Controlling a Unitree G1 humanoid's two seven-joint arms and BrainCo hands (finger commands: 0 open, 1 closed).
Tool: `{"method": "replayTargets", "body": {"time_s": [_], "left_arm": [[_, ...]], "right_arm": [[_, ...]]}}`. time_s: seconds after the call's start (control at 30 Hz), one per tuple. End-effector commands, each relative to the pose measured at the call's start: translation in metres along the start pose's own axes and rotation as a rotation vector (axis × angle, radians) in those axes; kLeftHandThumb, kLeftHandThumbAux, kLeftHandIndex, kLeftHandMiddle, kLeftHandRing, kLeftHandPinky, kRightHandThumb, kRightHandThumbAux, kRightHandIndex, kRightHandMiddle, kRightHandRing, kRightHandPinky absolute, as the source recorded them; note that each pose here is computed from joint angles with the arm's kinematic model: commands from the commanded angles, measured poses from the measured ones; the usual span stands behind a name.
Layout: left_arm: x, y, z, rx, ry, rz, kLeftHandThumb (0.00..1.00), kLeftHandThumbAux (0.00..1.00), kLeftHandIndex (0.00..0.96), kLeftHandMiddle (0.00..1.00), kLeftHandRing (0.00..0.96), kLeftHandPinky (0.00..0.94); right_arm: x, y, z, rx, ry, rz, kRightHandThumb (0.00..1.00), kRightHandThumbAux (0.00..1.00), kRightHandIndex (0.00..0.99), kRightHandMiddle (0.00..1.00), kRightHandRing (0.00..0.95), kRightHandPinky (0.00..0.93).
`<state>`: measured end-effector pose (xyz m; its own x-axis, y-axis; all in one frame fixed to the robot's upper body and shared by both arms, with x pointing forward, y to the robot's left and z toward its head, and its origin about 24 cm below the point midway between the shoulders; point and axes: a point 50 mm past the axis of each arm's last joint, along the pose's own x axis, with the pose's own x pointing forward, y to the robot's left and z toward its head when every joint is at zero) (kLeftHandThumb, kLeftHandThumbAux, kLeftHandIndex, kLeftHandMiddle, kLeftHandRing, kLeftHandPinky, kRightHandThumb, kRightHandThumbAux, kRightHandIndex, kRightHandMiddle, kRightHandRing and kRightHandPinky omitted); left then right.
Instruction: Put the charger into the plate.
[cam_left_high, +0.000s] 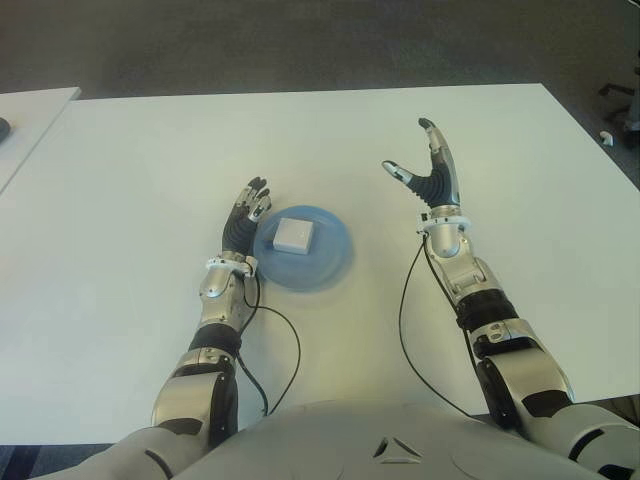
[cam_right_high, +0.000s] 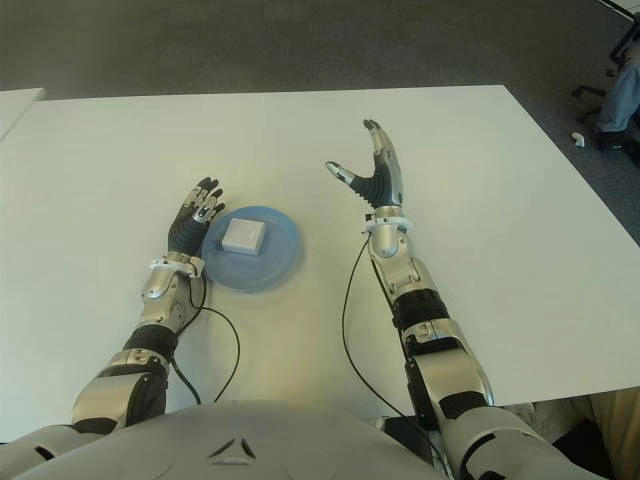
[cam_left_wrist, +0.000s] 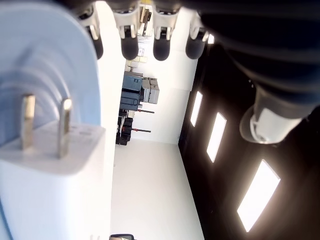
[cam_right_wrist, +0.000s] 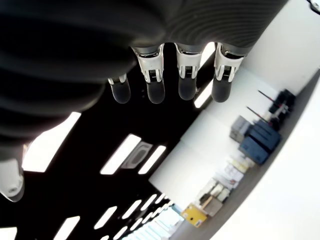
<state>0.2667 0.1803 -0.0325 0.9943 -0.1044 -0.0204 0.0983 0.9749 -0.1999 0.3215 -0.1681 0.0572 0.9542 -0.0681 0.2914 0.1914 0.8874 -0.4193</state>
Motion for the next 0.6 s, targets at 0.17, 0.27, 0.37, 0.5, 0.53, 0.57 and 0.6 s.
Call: {"method": "replayTargets", "body": {"time_s": [0.17,0.27,0.37,0.5,0.53,0.57,0.6], "left_arm": [[-0.017,0.003,-0.021,-0.040,0.105,0.016,0.061,0.538,0.000,0.030,0.000,0.000],[-0.017,0.004,-0.021,-0.034,0.099,0.015,0.058,0.538,0.000,0.027,0.000,0.000],[-0.018,0.005,-0.020,-0.031,0.091,0.015,0.053,0.540,0.000,0.024,0.000,0.000],[-0.018,0.006,-0.019,-0.023,0.087,0.018,0.048,0.542,0.000,0.026,0.000,0.000],[-0.019,0.007,-0.019,-0.021,0.087,0.018,0.048,0.542,0.000,0.027,0.000,0.000],[-0.019,0.007,-0.018,-0.017,0.087,0.018,0.047,0.542,0.000,0.028,0.000,0.000],[-0.019,0.008,-0.018,-0.014,0.087,0.018,0.047,0.541,0.000,0.029,0.001,0.000]], "right_arm": [[-0.008,0.001,-0.023,0.230,0.134,0.006,0.235,0.647,0.013,0.031,0.016,0.033],[-0.015,0.002,-0.033,0.274,0.182,0.017,0.224,0.677,0.026,0.051,0.029,0.034],[-0.021,0.004,-0.041,0.303,0.217,0.030,0.205,0.699,0.038,0.067,0.041,0.037],[-0.029,0.004,-0.051,0.328,0.258,0.040,0.174,0.718,0.050,0.082,0.054,0.047],[-0.030,0.004,-0.052,0.332,0.263,0.040,0.168,0.721,0.053,0.085,0.057,0.051],[-0.031,0.004,-0.054,0.339,0.271,0.038,0.165,0.722,0.053,0.086,0.058,0.052],[-0.032,0.004,-0.055,0.343,0.276,0.036,0.158,0.726,0.056,0.089,0.061,0.059]]}}
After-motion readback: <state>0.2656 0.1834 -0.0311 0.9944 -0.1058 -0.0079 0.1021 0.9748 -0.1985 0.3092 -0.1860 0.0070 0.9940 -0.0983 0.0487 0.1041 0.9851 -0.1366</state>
